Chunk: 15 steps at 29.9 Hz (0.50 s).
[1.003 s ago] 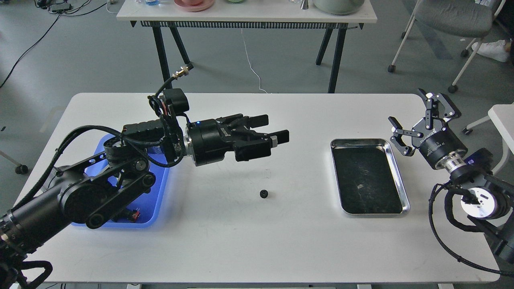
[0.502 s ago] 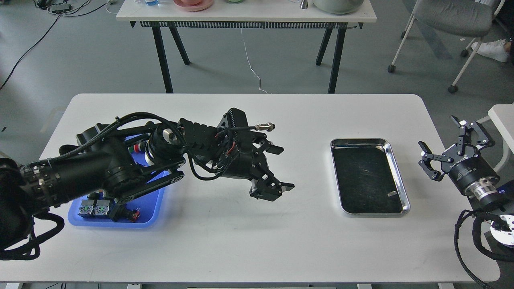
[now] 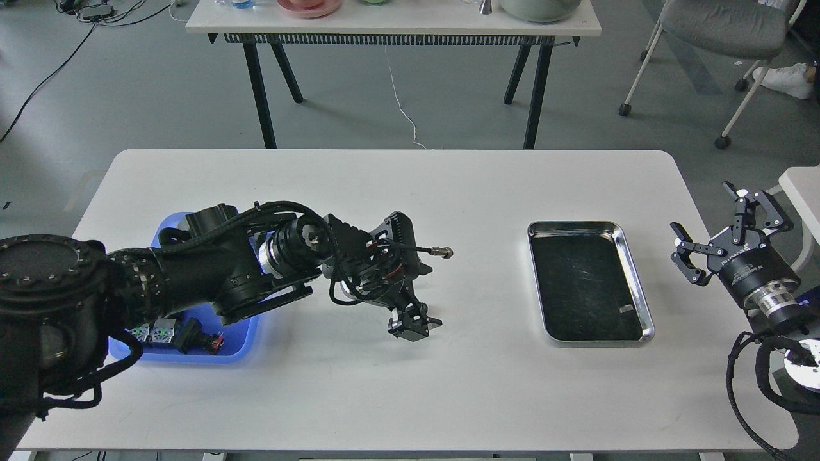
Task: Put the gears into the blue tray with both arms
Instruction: 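Grasp the black gear with the left gripper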
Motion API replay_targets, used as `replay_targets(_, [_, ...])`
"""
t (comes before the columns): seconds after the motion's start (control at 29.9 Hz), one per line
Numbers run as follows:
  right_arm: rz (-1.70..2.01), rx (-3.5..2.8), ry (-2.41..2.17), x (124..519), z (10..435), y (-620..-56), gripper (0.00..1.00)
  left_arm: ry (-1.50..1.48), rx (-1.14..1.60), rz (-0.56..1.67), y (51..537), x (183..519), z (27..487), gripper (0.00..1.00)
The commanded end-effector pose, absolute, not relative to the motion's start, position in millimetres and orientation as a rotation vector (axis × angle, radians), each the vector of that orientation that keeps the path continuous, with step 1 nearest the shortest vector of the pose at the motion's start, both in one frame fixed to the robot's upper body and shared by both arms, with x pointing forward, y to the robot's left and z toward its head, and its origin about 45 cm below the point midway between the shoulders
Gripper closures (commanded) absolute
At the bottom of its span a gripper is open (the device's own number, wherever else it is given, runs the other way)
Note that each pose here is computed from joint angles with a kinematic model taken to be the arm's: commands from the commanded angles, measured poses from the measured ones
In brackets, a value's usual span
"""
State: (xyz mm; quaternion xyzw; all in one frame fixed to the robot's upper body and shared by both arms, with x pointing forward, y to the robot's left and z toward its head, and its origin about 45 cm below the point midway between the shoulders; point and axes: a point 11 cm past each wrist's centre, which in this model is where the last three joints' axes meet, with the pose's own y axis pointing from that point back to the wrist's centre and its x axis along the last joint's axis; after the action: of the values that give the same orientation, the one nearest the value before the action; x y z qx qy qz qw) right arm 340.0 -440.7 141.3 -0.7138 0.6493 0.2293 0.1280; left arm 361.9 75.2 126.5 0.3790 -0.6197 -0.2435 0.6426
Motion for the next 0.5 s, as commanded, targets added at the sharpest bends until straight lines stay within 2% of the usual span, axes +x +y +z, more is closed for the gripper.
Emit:
replay_targets(0.0, [0.667,-2.077,1.888,340,141,-440,0.04,-1.392,0.890,-0.541,82,365,116,0.12])
replay_targets(0.13, [0.658,-2.076,1.893,340,144,-443,0.04,-1.374,0.899,-0.534,87,363,108,0.24])
replay_targets(0.47, [0.655,-2.076,1.894,341,144,-444,0.04,-1.346,0.912,-0.527,94,360,99,0.33])
